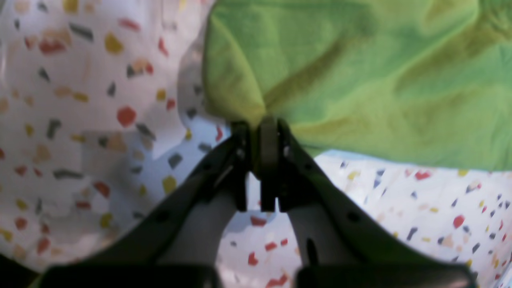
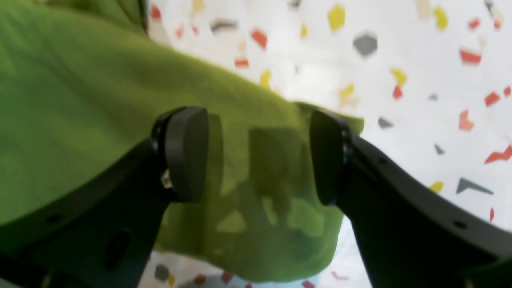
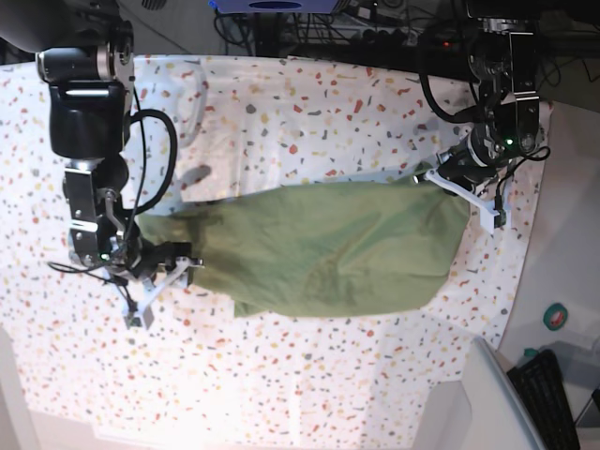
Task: Layout the t-shirt on the table in an organized manner, then fold the t-shirt properly
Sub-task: 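Lower the t-shirt and regrasp it at new edge points, then drag the t-shirt with the left gripper away from the right gripper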
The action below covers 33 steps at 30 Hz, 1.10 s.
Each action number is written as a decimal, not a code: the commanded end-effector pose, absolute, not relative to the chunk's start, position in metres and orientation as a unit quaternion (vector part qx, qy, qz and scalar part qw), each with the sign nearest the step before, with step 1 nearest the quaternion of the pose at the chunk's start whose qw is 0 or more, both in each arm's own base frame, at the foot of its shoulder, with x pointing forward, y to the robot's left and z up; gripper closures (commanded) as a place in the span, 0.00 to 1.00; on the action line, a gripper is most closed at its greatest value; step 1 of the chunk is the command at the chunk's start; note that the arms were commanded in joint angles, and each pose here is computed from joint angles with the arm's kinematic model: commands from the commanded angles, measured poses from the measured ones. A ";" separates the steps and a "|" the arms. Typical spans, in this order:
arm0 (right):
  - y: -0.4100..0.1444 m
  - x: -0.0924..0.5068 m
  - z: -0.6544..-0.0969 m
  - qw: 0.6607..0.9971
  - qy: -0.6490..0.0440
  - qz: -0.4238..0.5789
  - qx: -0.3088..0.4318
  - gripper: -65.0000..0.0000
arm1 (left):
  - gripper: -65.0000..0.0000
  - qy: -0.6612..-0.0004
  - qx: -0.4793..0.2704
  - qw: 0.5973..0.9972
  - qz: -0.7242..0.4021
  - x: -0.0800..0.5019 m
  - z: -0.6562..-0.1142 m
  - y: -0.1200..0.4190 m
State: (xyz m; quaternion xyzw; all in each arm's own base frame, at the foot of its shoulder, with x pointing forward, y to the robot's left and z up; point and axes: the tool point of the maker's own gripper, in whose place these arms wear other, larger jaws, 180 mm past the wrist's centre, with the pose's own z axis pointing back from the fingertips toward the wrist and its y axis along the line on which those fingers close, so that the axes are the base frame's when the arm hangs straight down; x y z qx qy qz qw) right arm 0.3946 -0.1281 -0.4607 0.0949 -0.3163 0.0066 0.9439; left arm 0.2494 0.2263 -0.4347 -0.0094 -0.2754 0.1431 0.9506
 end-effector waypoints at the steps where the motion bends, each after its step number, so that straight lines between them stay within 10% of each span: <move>1: -0.153 0.416 -0.440 0.933 -0.354 -0.014 0.068 0.43 | 1.00 -0.295 -0.007 0.945 0.138 0.259 -0.424 0.230; 23: -0.179 0.375 -0.500 0.951 -0.301 -0.065 0.031 0.45 | 1.00 -0.286 0.003 0.950 0.128 0.249 -0.427 0.236; 28: -0.180 0.361 -0.513 0.957 -0.279 -0.070 0.032 1.00 | 1.00 -0.286 0.003 0.950 0.128 0.249 -0.427 0.235; 33: -0.185 0.344 -0.506 0.957 -0.284 -0.061 0.024 1.00 | 1.00 -0.287 0.002 0.949 0.128 0.249 -0.427 0.235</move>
